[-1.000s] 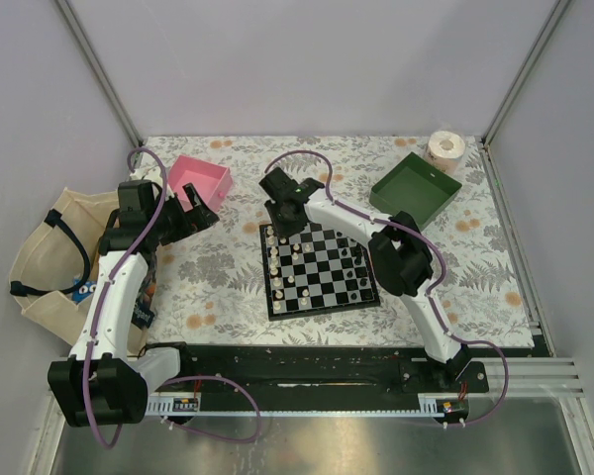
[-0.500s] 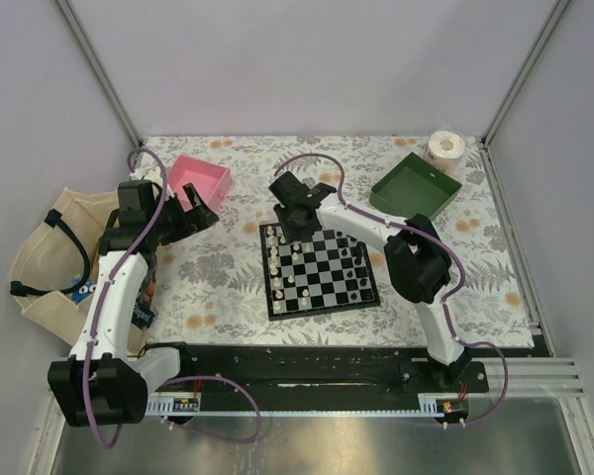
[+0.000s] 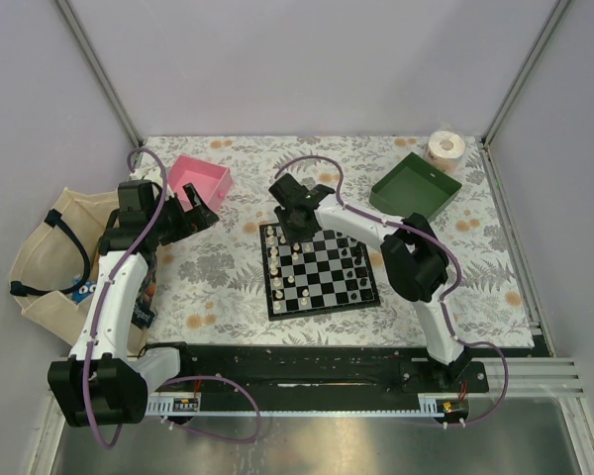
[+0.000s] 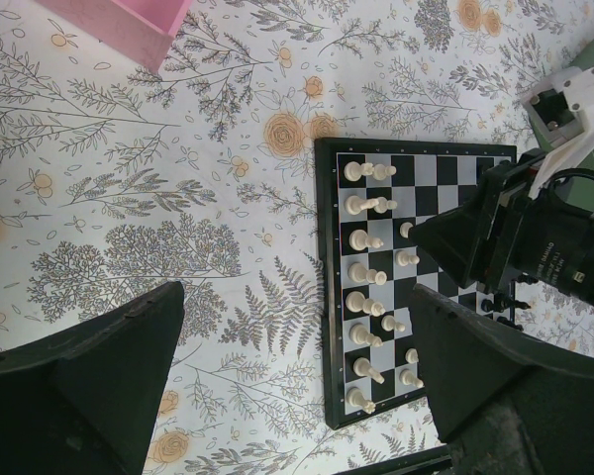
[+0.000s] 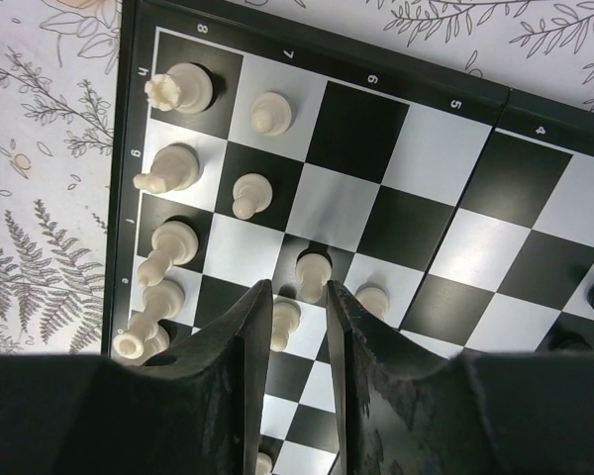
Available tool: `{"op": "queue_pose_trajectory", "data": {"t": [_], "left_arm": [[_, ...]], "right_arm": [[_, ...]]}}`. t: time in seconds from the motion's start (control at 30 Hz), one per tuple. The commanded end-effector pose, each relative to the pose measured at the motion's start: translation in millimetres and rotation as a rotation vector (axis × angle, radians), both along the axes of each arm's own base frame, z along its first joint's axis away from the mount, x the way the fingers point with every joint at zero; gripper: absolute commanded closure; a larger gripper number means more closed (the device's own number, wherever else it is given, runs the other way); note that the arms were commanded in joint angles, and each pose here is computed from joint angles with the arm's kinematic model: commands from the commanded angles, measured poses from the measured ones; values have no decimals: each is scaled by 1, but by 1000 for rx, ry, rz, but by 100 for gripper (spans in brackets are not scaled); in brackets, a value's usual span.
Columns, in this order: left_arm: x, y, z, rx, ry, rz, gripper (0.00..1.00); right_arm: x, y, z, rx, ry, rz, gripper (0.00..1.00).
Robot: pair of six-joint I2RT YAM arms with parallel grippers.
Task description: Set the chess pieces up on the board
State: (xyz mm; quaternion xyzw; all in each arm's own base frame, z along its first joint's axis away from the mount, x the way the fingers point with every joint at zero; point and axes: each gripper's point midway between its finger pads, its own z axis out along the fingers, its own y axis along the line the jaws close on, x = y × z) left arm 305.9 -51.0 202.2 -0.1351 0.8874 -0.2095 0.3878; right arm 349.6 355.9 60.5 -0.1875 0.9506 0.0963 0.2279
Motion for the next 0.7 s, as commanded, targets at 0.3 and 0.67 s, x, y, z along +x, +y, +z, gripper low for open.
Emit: {"op": "queue_pose_trajectory", "data": {"t": [0.3,0.67], "left_arm": [[5,-1,11,0,-48,-18,1],[5,-1,12,0,-53,-17,1]], "right_arm": [[14,-2,0,-1,-19,-33,74],[8,16,25,82,-37,-7,89]]}}
